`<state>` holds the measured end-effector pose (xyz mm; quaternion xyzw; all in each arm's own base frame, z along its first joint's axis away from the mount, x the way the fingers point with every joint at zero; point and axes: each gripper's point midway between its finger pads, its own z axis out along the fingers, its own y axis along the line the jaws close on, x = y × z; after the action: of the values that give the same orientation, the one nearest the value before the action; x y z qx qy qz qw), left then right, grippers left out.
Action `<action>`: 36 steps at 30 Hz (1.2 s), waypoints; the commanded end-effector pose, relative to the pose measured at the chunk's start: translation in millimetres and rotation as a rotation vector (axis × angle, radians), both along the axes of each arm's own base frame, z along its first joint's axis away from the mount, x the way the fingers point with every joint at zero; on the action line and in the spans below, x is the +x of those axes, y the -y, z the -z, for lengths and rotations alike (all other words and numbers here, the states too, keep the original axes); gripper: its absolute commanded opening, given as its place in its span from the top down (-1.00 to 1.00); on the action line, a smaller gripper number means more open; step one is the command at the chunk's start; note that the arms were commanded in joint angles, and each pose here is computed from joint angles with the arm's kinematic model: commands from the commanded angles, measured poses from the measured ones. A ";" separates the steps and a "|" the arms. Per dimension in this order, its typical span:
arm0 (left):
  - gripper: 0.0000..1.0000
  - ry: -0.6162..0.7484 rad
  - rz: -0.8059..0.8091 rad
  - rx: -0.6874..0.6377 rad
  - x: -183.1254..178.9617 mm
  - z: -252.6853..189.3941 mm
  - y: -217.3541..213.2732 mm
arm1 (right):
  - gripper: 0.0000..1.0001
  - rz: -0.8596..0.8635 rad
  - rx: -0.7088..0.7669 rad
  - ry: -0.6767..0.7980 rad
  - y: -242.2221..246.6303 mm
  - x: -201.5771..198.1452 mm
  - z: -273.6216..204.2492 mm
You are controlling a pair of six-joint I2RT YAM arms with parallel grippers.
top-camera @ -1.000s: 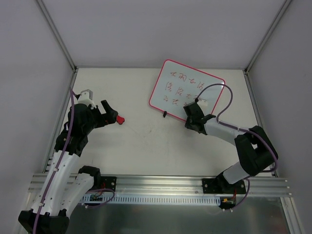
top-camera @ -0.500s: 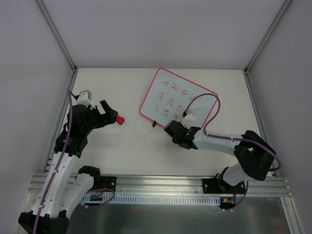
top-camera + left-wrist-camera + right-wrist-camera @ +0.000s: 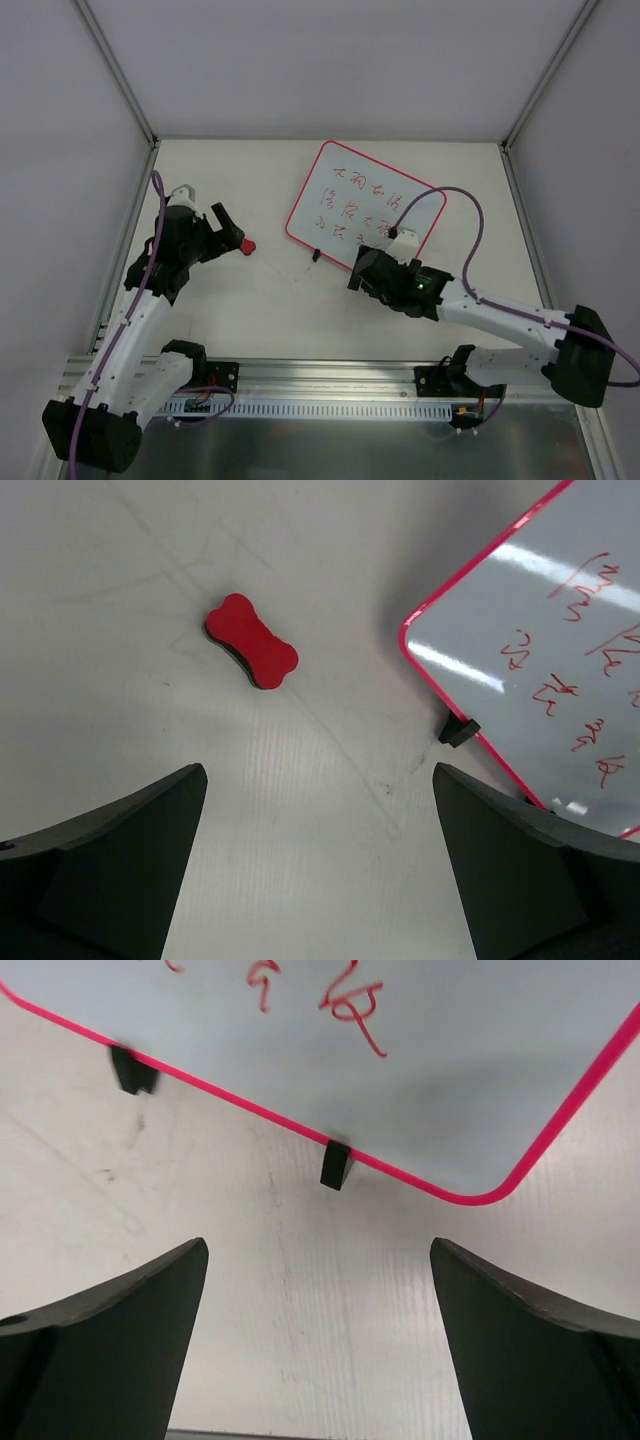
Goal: Erase the whiteboard
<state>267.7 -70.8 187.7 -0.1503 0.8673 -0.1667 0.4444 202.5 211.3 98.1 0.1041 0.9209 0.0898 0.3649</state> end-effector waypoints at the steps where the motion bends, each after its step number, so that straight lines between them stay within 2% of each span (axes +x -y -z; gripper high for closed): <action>1: -0.97 -0.082 -0.101 -0.009 19.5 14.4 -4.0 | -0.98 -0.082 -0.053 0.153 21.0 6.4 -58.5; 4: -0.97 -0.177 -0.153 -0.040 38.2 30.6 0.6 | -0.98 -0.166 -0.080 0.277 47.2 7.4 -99.8; 7: -0.98 -0.288 -0.226 -0.056 50.4 60.5 1.9 | -0.98 -0.181 -0.075 0.326 63.3 7.5 -115.9; 9: -0.98 -0.301 -0.271 -0.046 64.4 62.7 -1.0 | -0.98 -0.163 -0.086 0.369 80.6 9.3 -126.4; 15: -0.95 -0.430 -0.367 -0.027 85.8 98.8 0.6 | -0.98 -0.130 -0.124 0.390 105.0 10.7 -123.2; 18: -0.81 -0.481 -0.398 -0.001 84.7 115.2 0.3 | -0.98 -0.121 -0.125 0.385 111.7 10.3 -118.4; 22: -0.44 -0.530 -0.416 0.060 87.8 131.2 -2.9 | -0.98 -0.138 -0.108 0.348 111.2 6.6 -102.3; 26: -0.31 -0.553 -0.432 0.089 92.5 135.6 -5.8 | -0.98 -0.134 -0.101 0.333 112.8 4.6 -93.7; 36: -0.22 -0.610 -0.444 0.105 97.2 153.5 -3.5 | -0.98 -0.113 -0.117 0.330 120.0 5.6 -89.9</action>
<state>361.9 -65.6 32.1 -0.3474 0.9161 0.0204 0.1992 206.7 95.2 185.6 0.0127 0.8613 0.0764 0.5022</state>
